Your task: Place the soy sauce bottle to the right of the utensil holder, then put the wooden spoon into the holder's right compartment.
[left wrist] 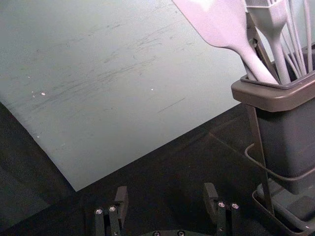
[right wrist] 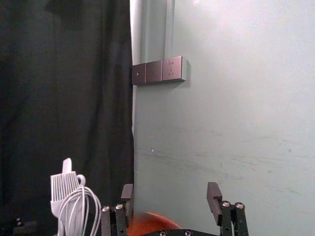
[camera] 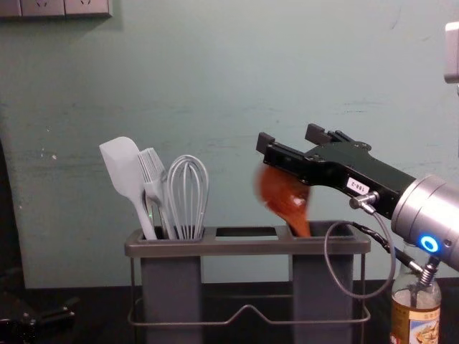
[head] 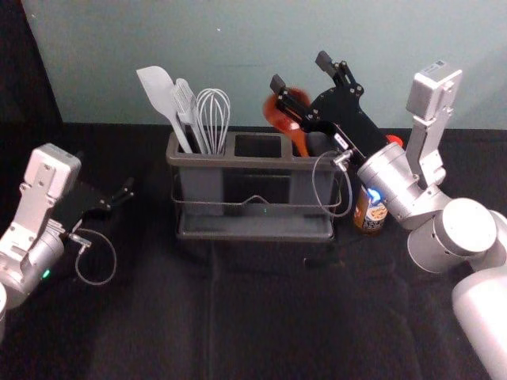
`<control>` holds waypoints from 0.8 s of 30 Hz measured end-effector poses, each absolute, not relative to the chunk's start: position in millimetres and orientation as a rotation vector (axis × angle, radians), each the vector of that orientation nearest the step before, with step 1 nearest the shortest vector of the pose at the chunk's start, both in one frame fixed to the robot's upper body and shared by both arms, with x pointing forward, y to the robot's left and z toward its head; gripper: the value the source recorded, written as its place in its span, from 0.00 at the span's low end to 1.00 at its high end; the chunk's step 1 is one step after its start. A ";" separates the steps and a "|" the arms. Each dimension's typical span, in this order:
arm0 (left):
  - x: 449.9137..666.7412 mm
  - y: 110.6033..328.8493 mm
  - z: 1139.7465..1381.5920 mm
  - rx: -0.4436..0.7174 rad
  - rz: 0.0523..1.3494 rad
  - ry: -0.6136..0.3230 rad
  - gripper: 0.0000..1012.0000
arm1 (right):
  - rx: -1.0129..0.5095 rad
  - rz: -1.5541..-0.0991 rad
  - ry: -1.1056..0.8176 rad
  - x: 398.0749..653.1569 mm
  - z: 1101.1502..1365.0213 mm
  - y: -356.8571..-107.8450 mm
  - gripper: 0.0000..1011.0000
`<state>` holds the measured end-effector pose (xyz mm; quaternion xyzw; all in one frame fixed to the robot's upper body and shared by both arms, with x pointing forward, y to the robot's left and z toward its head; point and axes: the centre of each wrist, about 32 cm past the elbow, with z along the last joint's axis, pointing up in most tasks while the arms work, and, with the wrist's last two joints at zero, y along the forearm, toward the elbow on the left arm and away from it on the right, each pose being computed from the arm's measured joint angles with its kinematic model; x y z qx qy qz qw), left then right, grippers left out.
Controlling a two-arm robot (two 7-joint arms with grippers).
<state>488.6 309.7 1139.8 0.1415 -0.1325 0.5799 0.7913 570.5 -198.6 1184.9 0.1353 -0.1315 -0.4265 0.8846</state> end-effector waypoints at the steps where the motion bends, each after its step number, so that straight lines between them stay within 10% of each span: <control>1: 488.6 309.7 1139.8 0.304 1.248 -0.285 0.99 | 0.282 -0.887 -0.274 570.6 1184.9 -198.5 0.95; 24: 488.6 309.7 1139.8 0.304 1.248 -0.285 0.99 | 0.273 -0.886 -0.277 570.7 1187.1 -199.4 0.99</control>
